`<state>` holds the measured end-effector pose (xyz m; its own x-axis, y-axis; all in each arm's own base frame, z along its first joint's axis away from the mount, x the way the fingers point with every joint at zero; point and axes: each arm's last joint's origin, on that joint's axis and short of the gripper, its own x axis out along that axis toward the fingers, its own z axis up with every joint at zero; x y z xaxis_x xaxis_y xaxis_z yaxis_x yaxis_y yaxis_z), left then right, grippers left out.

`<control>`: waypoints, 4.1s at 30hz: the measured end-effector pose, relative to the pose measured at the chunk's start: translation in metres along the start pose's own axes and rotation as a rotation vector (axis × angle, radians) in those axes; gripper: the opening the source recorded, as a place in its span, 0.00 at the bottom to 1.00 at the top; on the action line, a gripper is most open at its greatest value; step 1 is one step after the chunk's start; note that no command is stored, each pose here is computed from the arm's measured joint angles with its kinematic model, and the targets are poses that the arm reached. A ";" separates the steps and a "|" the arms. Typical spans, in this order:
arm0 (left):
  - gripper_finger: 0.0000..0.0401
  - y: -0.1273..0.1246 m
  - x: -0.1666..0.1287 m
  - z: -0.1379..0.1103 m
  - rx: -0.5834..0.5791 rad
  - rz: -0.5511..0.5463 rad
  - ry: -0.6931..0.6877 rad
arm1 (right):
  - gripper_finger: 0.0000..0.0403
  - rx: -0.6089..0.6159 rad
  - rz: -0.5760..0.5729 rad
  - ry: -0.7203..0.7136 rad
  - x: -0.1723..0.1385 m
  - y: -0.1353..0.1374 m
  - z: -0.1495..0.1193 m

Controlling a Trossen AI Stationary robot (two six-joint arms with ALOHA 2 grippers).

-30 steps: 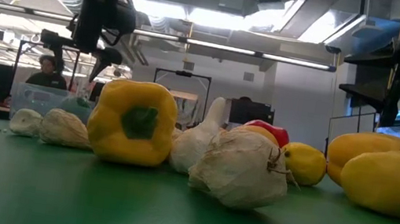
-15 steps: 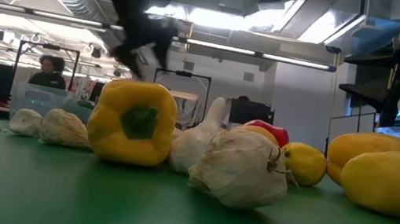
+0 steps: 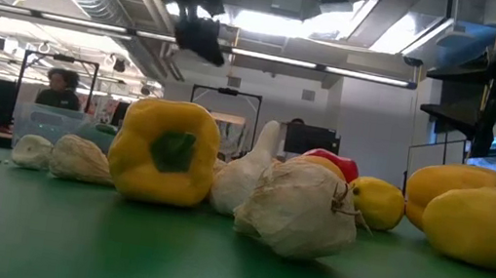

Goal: Sort produce into baskets
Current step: Put the yellow bell pepper into the transparent bin

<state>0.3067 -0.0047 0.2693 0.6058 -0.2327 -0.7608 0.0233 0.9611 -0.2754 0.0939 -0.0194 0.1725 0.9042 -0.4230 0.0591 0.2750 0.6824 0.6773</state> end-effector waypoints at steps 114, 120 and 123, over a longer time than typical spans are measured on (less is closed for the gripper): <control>0.77 -0.034 0.061 0.007 0.489 0.008 0.239 | 0.65 0.031 0.006 0.010 0.000 0.000 0.000; 0.78 -0.024 0.030 0.016 0.292 0.102 0.156 | 0.65 0.031 0.006 0.010 0.000 0.000 0.000; 0.78 -0.017 0.018 0.020 0.158 0.191 0.113 | 0.65 0.031 0.006 0.009 0.000 0.000 0.000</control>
<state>0.3331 -0.0222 0.2719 0.5189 -0.0521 -0.8532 0.0463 0.9984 -0.0328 0.0941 -0.0191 0.1722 0.9090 -0.4128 0.0566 0.2592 0.6666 0.6989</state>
